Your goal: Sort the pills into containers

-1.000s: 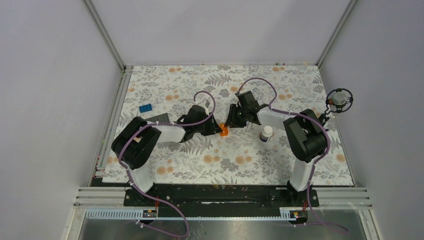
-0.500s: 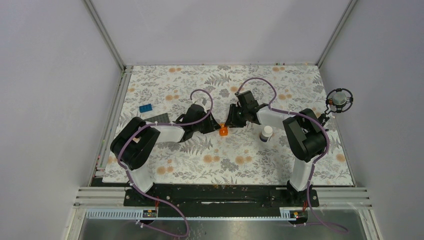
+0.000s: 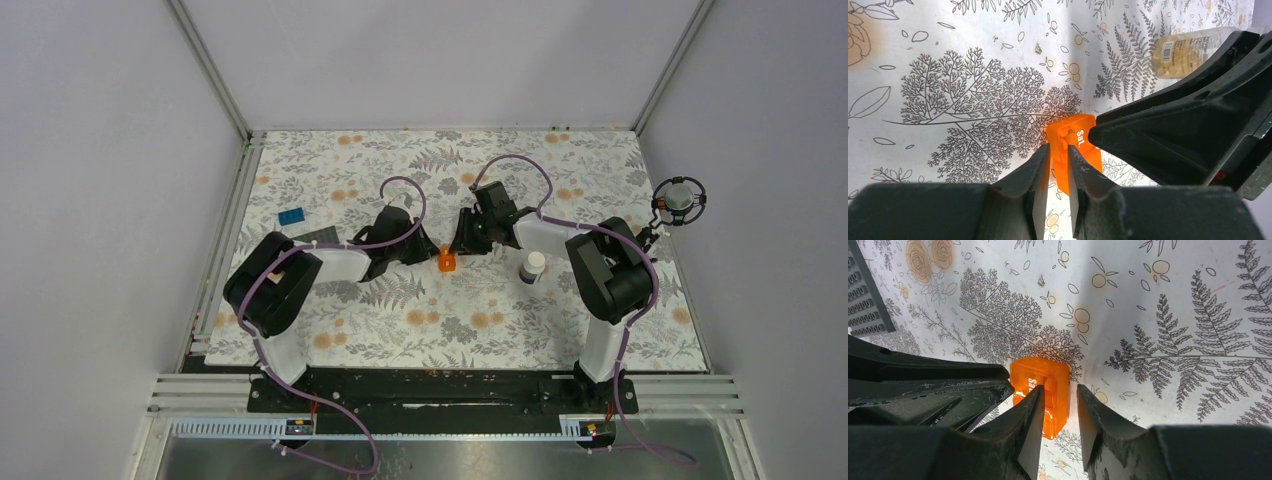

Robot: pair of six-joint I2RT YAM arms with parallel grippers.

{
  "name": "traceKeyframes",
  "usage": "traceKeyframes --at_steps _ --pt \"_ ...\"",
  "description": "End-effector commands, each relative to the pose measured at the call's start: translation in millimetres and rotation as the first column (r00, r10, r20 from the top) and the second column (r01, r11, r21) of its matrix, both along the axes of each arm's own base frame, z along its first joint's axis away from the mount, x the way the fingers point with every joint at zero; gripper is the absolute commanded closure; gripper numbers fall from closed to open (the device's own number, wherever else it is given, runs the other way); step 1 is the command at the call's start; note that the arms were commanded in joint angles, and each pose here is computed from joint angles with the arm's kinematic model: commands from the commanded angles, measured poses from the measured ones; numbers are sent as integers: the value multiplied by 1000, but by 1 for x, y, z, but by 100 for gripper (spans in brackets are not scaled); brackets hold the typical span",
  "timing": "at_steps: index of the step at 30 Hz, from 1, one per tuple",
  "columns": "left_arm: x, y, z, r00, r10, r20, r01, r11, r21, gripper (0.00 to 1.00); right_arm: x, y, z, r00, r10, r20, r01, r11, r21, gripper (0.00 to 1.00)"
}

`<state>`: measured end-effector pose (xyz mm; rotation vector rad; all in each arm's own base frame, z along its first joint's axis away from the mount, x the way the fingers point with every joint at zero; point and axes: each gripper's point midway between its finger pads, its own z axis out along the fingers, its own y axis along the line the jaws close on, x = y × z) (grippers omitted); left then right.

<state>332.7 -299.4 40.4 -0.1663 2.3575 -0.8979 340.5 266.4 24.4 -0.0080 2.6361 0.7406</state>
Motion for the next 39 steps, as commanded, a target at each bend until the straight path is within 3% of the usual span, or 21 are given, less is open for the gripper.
traceKeyframes --at_steps 1,9,18,30,35,39 --pt "17 -6 9 999 16 44 -15 1000 -13 82 -4 2 -5 999 37 -12 -38 999 -18 64" --pt "9 -3 -11 1000 -6 6 5 1000 28 91 -6 2 -6 999 47 -15 -47 999 -13 65" --pt "-16 6 -42 998 -31 -56 37 994 105 93 -11 0 -14 998 54 -37 -55 998 -25 67" --pt "-43 25 -80 973 73 -220 -35 985 172 100 -12 -12 -25 999 18 -52 -25 989 -142 69" --pt "-44 28 -76 974 86 -209 -50 983 174 100 -12 -8 -22 999 25 -39 -31 988 -153 69" --pt "-30 16 -41 989 61 -136 -47 993 106 96 -4 -1 -6 1000 28 -5 -28 991 -130 68"
